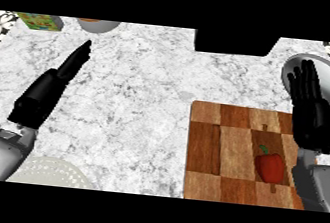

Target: Pick the bell pepper from the cutting board and place it in the pan

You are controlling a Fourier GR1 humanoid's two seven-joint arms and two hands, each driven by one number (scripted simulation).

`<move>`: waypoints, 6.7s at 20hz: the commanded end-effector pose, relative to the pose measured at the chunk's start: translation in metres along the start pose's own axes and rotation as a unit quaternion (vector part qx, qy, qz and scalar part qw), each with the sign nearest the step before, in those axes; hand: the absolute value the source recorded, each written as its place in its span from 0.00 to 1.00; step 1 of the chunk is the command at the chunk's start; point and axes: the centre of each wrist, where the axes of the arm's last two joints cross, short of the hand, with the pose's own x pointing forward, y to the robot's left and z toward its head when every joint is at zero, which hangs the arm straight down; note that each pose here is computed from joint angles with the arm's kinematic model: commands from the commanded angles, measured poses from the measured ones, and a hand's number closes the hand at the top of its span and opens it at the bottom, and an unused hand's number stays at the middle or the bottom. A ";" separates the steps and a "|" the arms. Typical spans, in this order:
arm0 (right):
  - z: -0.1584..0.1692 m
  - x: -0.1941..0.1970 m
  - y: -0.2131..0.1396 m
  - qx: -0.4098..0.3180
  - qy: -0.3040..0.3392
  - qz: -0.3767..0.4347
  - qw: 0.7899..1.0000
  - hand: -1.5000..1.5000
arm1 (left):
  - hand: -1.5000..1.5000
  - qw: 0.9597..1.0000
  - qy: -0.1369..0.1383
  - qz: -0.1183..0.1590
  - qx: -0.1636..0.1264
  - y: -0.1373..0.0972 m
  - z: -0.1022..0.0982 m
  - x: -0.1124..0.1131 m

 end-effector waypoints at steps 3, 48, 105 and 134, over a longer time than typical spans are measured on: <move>0.008 -0.017 -0.013 0.209 0.038 0.003 0.977 1.00 | 0.50 0.997 0.016 0.040 0.069 0.006 -0.008 0.001; 0.018 0.150 -0.073 0.438 -0.039 0.425 0.791 0.00 | 0.50 0.976 0.074 0.137 0.151 0.010 0.011 -0.045; 0.031 -0.007 -0.006 0.490 0.095 0.605 0.620 0.00 | 0.50 0.977 0.065 0.131 0.154 0.025 0.004 -0.056; -0.054 0.011 0.102 0.063 0.239 0.584 0.773 1.00 | 0.50 0.981 0.061 0.134 0.124 0.001 -0.002 -0.052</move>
